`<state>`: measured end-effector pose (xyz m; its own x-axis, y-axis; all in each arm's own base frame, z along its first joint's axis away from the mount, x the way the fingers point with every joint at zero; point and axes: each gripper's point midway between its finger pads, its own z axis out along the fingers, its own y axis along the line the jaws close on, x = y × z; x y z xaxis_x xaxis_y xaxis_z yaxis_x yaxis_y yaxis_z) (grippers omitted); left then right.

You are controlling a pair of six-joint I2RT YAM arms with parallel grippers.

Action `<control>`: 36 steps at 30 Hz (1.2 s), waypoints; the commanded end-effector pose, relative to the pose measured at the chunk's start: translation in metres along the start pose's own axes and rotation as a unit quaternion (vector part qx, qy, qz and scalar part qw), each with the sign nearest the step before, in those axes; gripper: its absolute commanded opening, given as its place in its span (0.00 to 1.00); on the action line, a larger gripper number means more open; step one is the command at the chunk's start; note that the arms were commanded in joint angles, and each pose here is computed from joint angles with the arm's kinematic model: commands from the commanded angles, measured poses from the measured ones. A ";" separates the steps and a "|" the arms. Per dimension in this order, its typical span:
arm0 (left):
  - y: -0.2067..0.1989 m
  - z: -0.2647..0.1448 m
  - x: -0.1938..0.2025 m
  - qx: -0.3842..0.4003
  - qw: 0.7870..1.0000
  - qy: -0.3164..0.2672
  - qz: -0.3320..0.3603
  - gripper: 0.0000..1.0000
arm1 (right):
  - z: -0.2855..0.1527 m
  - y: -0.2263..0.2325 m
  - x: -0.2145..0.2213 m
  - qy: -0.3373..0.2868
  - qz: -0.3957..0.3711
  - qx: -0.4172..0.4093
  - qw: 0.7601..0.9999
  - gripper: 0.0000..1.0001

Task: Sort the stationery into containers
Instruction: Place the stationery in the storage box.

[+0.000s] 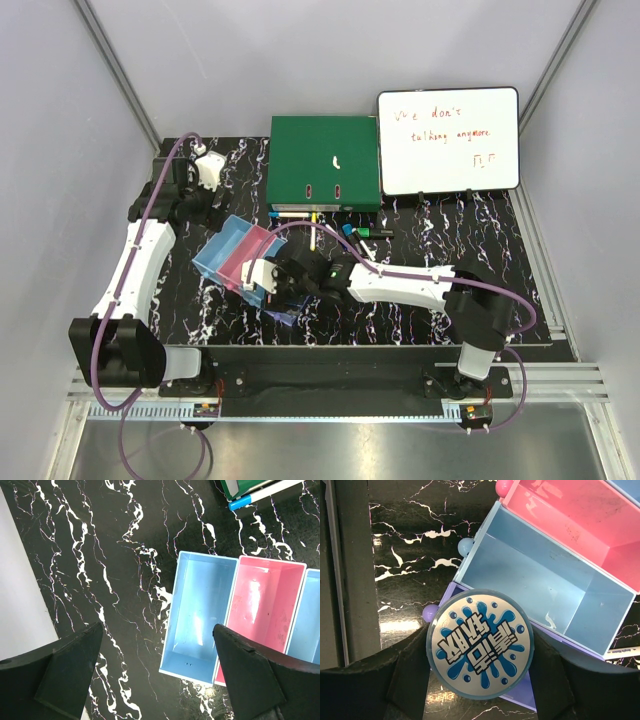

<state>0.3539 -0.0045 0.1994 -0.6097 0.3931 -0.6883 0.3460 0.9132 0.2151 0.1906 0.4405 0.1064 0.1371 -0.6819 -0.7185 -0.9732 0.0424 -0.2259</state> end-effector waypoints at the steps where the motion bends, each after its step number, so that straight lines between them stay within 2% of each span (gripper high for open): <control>1: 0.008 -0.006 -0.017 -0.009 1.000 -0.022 0.004 0.99 | -0.002 -0.002 -0.011 -0.024 -0.010 0.012 1.000 0.31; 6: 0.007 -0.003 -0.016 -0.005 1.000 -0.020 0.002 0.99 | -0.004 -0.002 -0.008 -0.021 -0.009 0.013 1.000 0.39; 18: 0.005 -0.003 -0.018 0.001 1.000 -0.023 0.002 0.99 | -0.012 -0.001 0.010 0.011 -0.011 0.022 1.000 0.43; 23: 0.004 -0.003 -0.017 0.004 1.000 -0.023 0.001 0.99 | -0.019 0.003 0.014 0.014 -0.008 0.018 1.000 0.52; 28: 0.003 -0.002 -0.016 0.005 1.000 -0.022 -0.001 0.99 | -0.019 0.002 0.015 0.017 -0.007 0.020 1.000 0.57; 33: 0.002 -0.003 -0.017 0.006 1.000 -0.023 -0.001 0.99 | -0.018 0.001 0.013 0.017 -0.006 0.021 1.000 0.68; 36: 0.003 -0.003 -0.017 0.005 1.000 -0.023 0.000 0.99 | -0.018 -0.001 0.010 0.016 -0.008 0.022 1.000 0.70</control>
<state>0.3547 -0.0059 0.1954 -0.6163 0.3922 -0.6830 0.3531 0.9127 0.2055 0.1906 0.4240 0.1028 0.1359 -0.6995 -0.7016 -0.9658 0.0643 -0.2512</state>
